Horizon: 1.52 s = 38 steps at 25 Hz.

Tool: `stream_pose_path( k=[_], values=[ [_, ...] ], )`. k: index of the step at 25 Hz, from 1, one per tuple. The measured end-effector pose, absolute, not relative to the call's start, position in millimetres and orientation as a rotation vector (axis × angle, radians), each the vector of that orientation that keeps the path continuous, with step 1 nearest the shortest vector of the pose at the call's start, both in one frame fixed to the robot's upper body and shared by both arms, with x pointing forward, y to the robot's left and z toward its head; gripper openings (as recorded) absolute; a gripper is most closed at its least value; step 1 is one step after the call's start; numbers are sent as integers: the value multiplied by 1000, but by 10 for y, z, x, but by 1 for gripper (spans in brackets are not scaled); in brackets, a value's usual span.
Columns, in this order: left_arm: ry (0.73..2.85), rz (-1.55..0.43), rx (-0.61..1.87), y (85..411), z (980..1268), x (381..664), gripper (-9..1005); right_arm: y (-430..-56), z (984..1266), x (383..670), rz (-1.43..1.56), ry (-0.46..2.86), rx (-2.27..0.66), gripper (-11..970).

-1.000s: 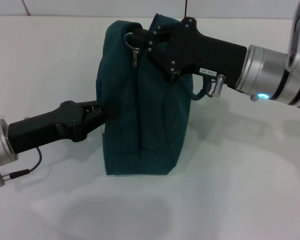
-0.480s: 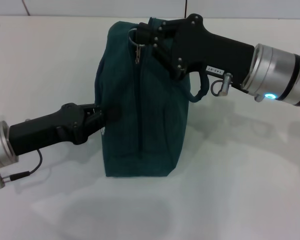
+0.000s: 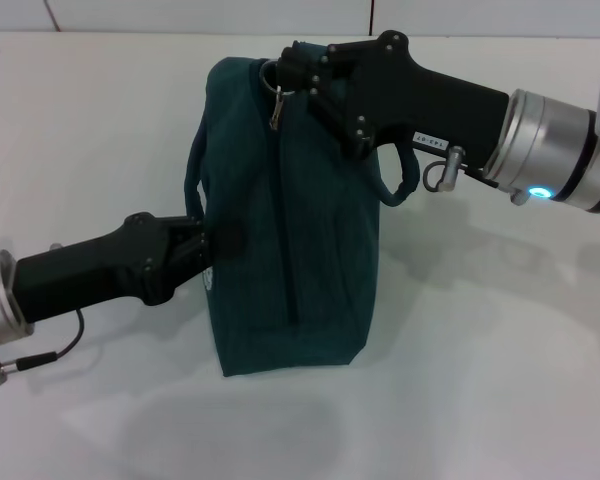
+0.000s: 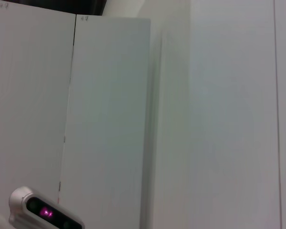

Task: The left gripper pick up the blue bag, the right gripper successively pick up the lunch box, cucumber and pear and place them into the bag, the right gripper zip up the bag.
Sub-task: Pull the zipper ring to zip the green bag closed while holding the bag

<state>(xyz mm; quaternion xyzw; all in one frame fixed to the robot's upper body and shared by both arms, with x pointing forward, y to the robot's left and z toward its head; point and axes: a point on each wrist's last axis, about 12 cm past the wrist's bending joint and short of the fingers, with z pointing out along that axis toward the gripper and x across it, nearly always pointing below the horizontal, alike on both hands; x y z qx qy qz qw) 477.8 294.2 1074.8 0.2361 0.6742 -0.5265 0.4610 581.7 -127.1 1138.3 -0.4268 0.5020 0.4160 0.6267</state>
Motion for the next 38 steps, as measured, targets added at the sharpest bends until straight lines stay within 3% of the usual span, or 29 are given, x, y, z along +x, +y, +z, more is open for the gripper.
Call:
stream_pose_path(
  k=[28,38],
  values=[
    [1573,-1281,661,2911,10722,4677,139,-1325,11325,5969,797,1219,-958,7],
    [1567,-1145,470,3184,10705,4628,160,-1470,11218,6099,682,1326,-894,6]
  ],
)
